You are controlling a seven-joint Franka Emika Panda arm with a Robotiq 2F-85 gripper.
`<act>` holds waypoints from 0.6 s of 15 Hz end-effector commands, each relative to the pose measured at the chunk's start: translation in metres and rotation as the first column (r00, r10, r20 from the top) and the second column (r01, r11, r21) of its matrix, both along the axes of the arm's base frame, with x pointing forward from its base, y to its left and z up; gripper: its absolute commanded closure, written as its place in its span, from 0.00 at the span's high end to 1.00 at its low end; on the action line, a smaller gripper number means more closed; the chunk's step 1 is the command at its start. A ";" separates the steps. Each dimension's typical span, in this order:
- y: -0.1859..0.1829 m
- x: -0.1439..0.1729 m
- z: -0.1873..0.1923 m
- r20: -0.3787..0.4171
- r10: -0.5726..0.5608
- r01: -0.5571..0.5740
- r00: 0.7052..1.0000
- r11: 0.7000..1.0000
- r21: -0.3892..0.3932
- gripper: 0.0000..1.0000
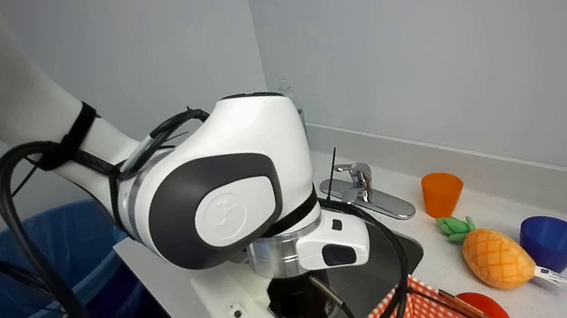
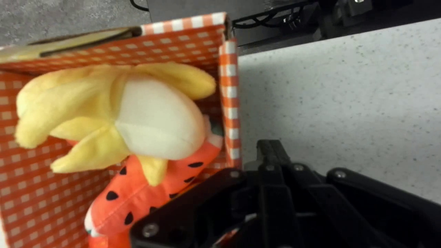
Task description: Move the box to the right
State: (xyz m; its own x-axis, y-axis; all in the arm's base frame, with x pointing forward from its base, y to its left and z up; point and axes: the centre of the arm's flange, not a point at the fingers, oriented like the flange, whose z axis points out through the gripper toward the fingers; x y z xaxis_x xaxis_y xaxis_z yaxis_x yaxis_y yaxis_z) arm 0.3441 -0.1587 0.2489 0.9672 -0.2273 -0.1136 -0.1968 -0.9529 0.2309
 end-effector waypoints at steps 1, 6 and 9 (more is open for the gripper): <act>-0.021 -0.026 -0.007 0.038 -0.082 0.083 0.996 0.996 -0.041 0.00; -0.047 -0.033 -0.006 0.063 -0.176 0.180 0.982 0.982 -0.063 0.00; -0.048 -0.033 -0.004 0.075 -0.200 0.205 0.977 0.977 -0.062 0.00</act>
